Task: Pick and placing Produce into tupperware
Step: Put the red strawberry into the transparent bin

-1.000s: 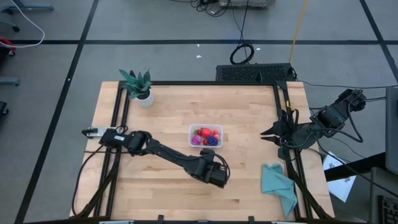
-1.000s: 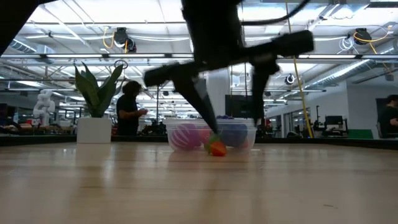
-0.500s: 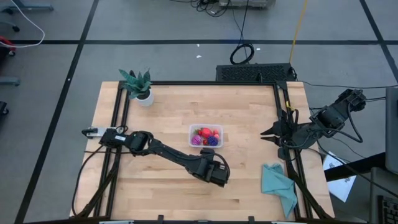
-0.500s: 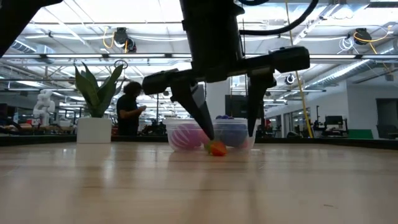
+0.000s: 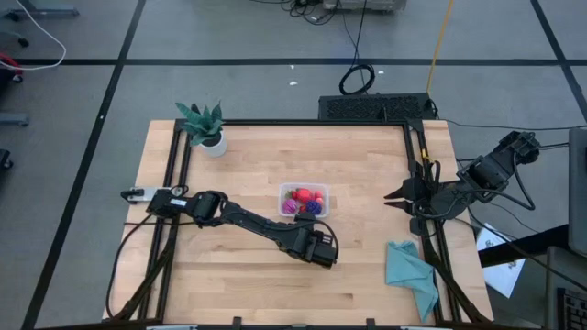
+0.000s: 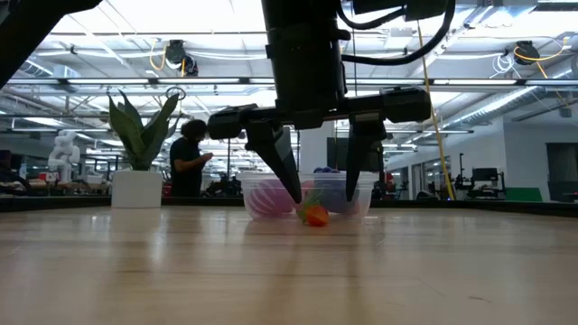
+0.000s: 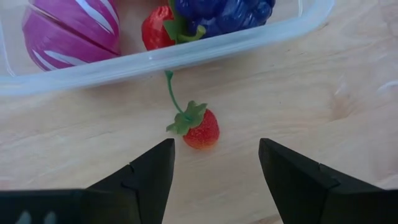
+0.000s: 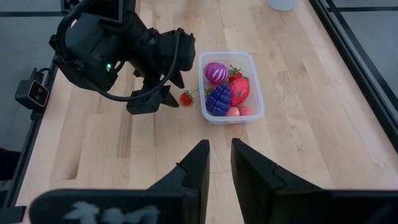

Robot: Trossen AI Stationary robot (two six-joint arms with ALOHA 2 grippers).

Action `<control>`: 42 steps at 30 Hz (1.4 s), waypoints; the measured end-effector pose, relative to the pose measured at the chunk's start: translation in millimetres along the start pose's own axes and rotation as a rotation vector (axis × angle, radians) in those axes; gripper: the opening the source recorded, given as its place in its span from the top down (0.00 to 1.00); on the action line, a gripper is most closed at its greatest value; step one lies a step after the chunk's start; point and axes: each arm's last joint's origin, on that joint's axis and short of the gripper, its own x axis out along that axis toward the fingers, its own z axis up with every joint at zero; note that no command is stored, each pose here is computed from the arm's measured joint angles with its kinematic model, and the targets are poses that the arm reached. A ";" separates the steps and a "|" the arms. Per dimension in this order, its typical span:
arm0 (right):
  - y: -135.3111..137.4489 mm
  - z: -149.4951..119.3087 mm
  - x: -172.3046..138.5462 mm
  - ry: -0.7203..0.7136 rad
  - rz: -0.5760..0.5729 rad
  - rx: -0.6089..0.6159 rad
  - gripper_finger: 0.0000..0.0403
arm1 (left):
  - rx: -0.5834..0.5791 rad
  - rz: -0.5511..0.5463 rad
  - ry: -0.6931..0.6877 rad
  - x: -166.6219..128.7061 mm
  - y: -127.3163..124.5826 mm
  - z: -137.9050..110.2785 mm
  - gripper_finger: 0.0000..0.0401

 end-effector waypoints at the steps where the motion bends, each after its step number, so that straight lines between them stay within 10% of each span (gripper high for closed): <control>1: 0.0 0.0 0.0 0.000 0.000 -0.003 0.86 | -0.001 0.000 0.000 0.2 0.0 0.6 0.40; 34: 0.0 0.1 -0.1 -0.002 0.001 -0.004 0.86 | -0.007 0.042 0.014 22.4 -0.6 5.5 0.41; 42: 0.0 0.1 -0.1 -0.002 0.000 -0.004 0.86 | 0.001 0.032 0.023 21.5 -1.6 3.5 0.58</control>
